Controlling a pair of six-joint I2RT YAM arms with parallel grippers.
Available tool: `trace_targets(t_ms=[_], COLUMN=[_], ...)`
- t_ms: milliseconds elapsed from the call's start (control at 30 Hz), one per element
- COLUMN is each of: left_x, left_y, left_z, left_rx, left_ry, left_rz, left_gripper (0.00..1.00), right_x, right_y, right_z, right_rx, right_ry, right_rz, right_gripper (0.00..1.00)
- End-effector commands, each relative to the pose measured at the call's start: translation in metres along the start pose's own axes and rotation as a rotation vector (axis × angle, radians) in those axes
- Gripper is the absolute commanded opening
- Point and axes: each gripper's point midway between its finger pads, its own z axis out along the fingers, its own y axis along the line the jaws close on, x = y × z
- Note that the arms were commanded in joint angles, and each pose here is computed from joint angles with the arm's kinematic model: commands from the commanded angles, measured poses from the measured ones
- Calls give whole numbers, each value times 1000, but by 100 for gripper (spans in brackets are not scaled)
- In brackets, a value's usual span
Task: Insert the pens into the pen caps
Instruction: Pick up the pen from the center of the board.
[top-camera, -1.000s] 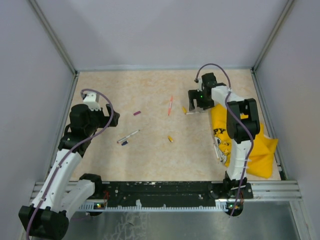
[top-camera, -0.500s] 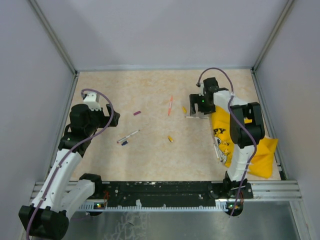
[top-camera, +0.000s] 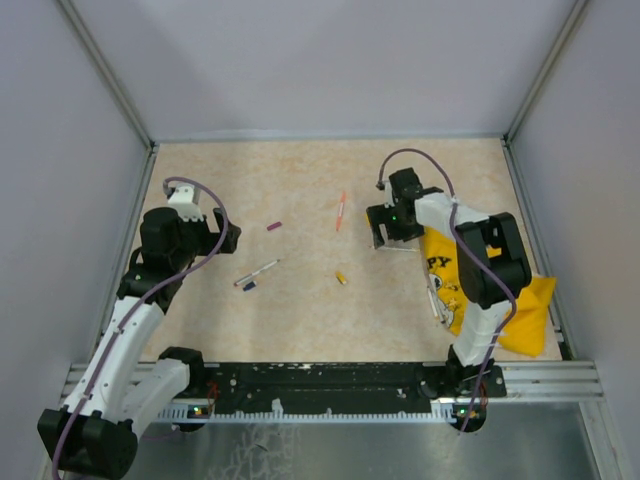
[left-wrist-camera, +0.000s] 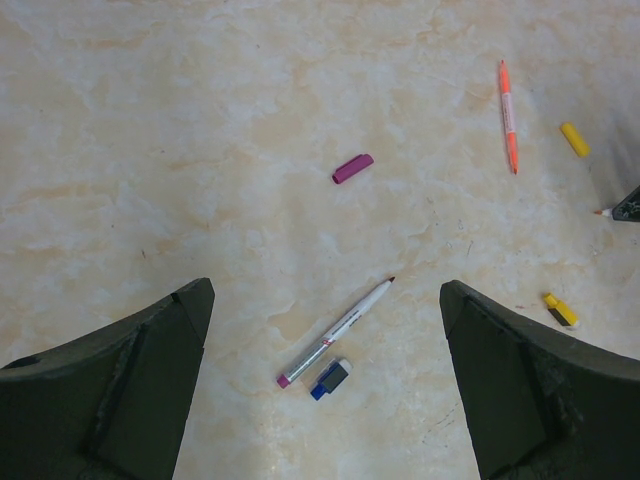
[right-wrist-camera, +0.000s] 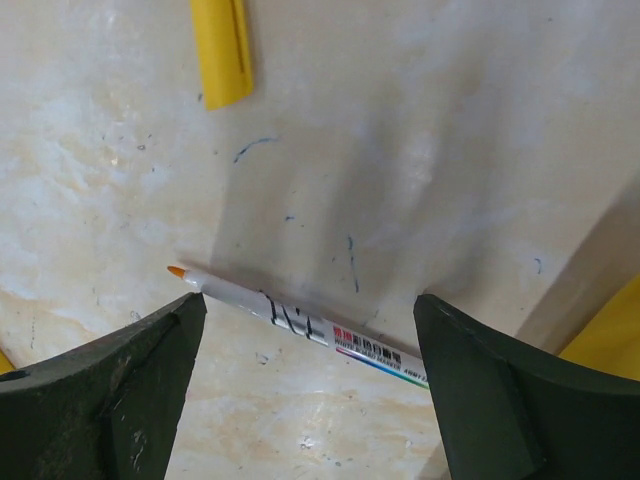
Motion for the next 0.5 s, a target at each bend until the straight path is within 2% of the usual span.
trace_targets(t_ms=[0, 167, 467], left_x=[-18, -18, -17], left_y=[-4, -4, -5], left_z=[-1, -1, -1], left_rx=[19, 22, 25], left_ry=[-53, -52, -49], left_rz=[20, 18, 18], left_gripper=[100, 100, 100], right_x=[25, 39, 60], right_y=[12, 18, 21], right_z=[-4, -4, -3], right_rx=[18, 28, 76], right_ry=[66, 95, 134], right_rz=[-82, -121, -134], right_gripper=[85, 80, 57])
